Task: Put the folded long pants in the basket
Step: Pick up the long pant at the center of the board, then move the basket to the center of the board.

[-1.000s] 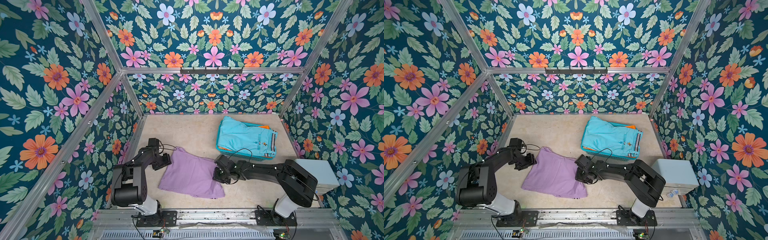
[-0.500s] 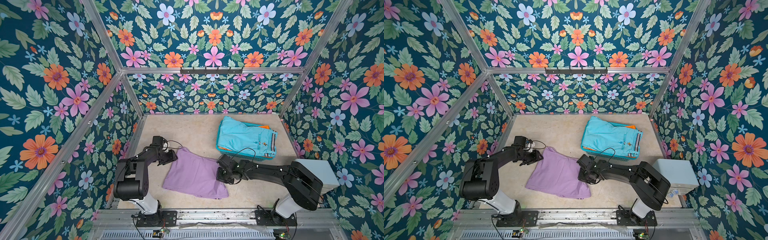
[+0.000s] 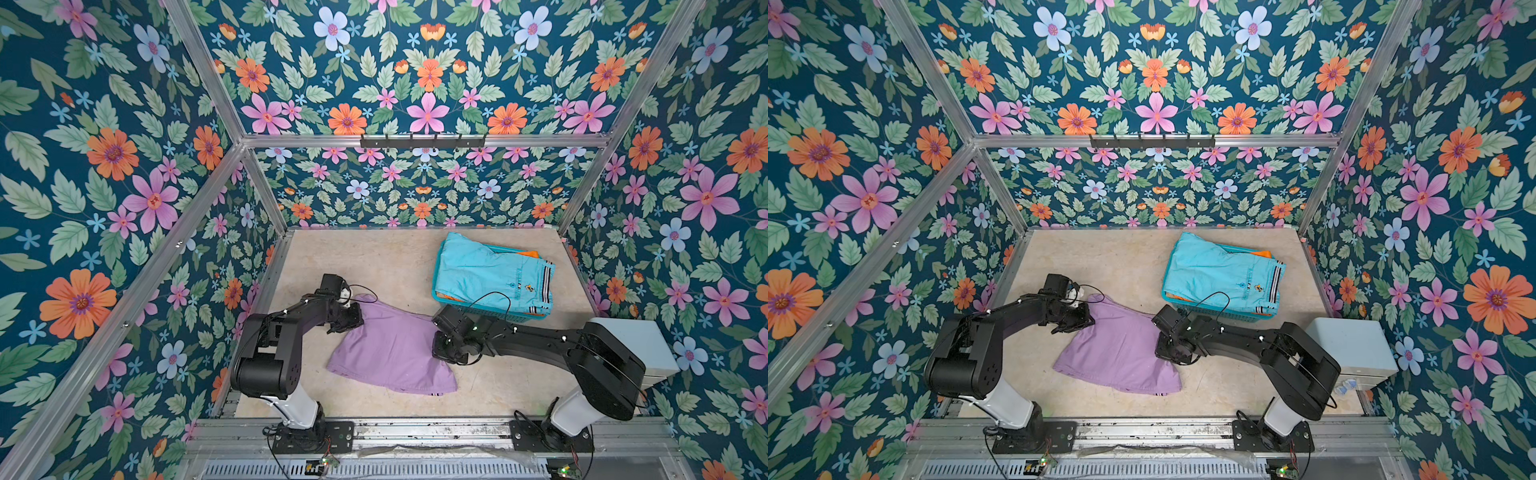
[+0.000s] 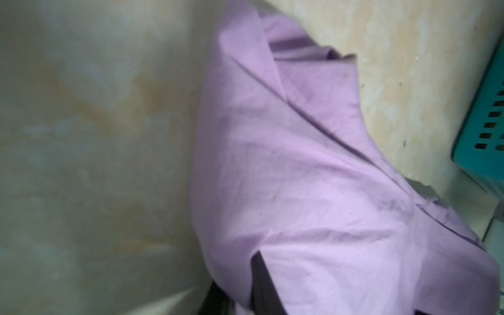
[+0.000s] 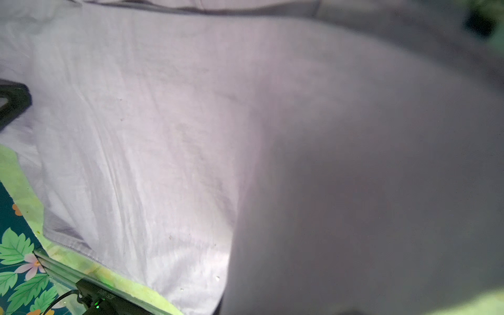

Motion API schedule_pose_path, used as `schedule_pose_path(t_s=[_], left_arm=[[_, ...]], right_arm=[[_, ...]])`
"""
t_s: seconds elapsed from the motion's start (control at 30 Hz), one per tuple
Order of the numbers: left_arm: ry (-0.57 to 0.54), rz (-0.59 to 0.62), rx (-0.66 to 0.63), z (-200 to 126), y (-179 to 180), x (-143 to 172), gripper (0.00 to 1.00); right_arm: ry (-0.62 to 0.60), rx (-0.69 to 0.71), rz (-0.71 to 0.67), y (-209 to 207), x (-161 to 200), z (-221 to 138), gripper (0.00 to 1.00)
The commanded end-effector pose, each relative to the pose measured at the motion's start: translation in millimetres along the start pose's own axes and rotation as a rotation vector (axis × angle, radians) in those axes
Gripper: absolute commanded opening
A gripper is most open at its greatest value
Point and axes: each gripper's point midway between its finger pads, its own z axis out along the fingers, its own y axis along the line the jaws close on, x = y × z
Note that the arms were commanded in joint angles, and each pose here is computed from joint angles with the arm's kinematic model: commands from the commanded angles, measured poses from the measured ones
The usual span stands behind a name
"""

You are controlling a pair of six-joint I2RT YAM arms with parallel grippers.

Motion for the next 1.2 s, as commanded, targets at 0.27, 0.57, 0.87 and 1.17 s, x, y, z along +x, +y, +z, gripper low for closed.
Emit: schedule_pose_path(t_s=[0.27,0.57,0.87,1.17], left_arm=[[-0.027,-0.133,-0.313,-68.7,39.3,28.2,0.00],[-0.425,-0.152,-0.190,-234.6,-30.2,-24.9,0.00],[-0.464,-0.083,0.170,-225.6,-188.0,-117.2,0.00],[-0.338,0.064,0.328,-109.6,-342.9,-161.3,0.00]], right_arm=[[0.095,-0.078,-0.251,55.9,46.2,-19.7,0.00],[-0.036,-0.122,-0.401,99.6,5.9,-141.5,0.00],[-0.279,-0.130,0.010,-31.3,-120.7,-268.1,0.00],[-0.402,-0.002,0.225,-118.0,-167.1,-294.2,0.00]])
